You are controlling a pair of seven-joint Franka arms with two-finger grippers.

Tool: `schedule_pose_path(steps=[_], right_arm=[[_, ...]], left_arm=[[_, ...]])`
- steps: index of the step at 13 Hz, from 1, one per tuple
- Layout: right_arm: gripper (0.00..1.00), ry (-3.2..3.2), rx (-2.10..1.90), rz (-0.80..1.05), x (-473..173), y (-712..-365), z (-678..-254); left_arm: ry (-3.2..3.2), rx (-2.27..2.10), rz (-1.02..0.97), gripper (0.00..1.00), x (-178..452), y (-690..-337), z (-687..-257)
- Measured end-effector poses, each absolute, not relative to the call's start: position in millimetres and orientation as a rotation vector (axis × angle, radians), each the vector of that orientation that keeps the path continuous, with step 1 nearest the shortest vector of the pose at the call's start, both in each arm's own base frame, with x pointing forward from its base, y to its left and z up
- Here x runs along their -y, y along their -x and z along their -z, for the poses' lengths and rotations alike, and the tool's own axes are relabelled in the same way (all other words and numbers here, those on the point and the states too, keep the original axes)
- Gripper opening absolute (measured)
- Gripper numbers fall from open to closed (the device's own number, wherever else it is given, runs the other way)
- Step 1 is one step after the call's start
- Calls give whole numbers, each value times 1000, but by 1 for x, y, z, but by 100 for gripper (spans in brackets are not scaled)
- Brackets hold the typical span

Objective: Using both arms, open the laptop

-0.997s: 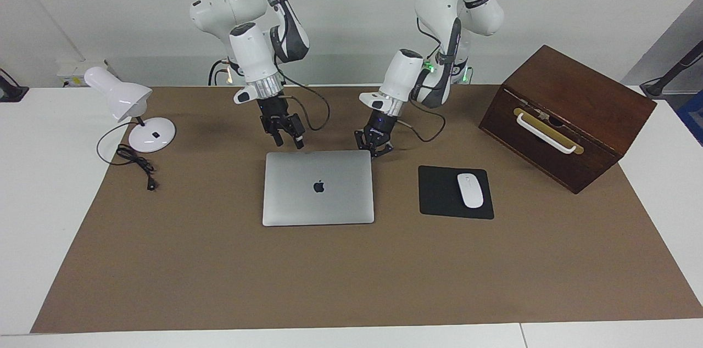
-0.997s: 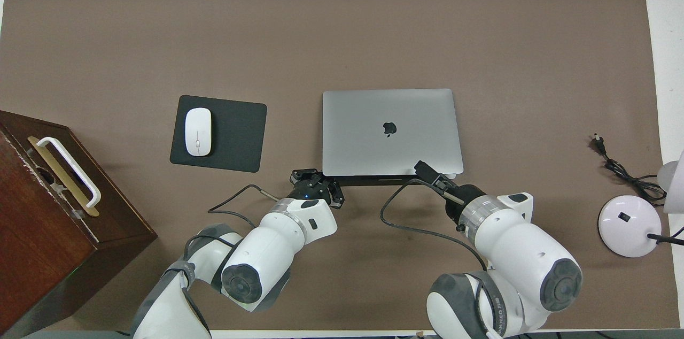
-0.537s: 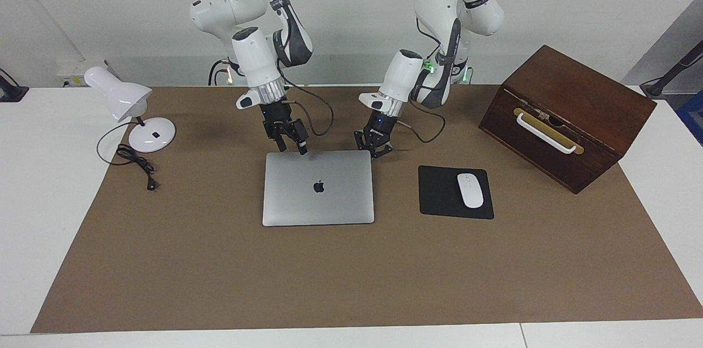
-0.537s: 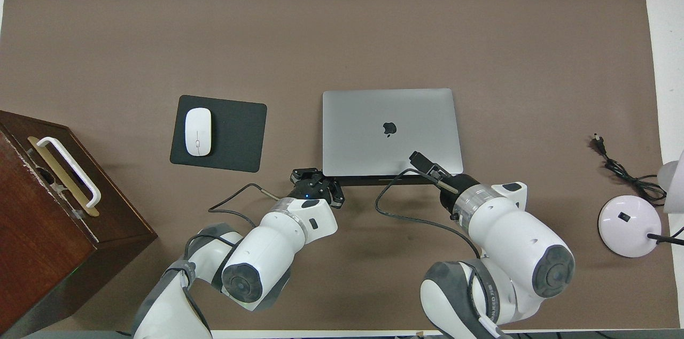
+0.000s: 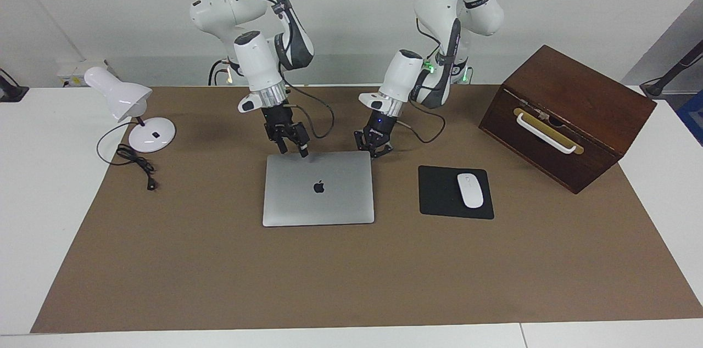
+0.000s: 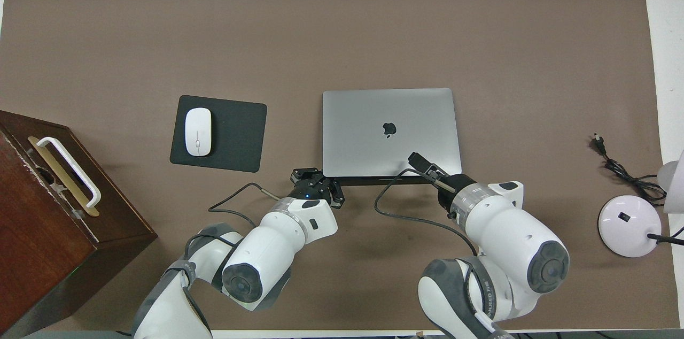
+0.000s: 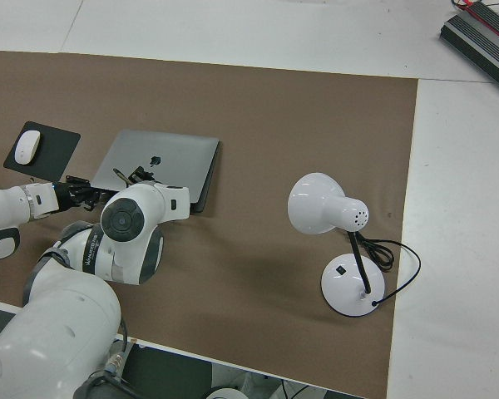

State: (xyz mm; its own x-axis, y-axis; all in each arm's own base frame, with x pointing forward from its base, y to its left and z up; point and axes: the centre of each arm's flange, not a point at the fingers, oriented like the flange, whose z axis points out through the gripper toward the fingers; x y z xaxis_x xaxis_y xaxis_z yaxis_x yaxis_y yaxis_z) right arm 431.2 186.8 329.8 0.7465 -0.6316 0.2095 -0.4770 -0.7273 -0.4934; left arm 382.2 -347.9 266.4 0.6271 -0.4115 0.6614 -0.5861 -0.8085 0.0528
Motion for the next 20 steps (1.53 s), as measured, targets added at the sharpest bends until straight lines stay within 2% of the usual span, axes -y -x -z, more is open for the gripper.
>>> schedule_pose_path(steps=[13,20], right_arm=[[100,2544,-797,482,-210,-413,-328],[100,2535,-835,495,-196,-428,-330]], left_arm=[[-2587,813,-958,1,348,-383,-266],[-2587,813,-958,1,348,-383,-266]])
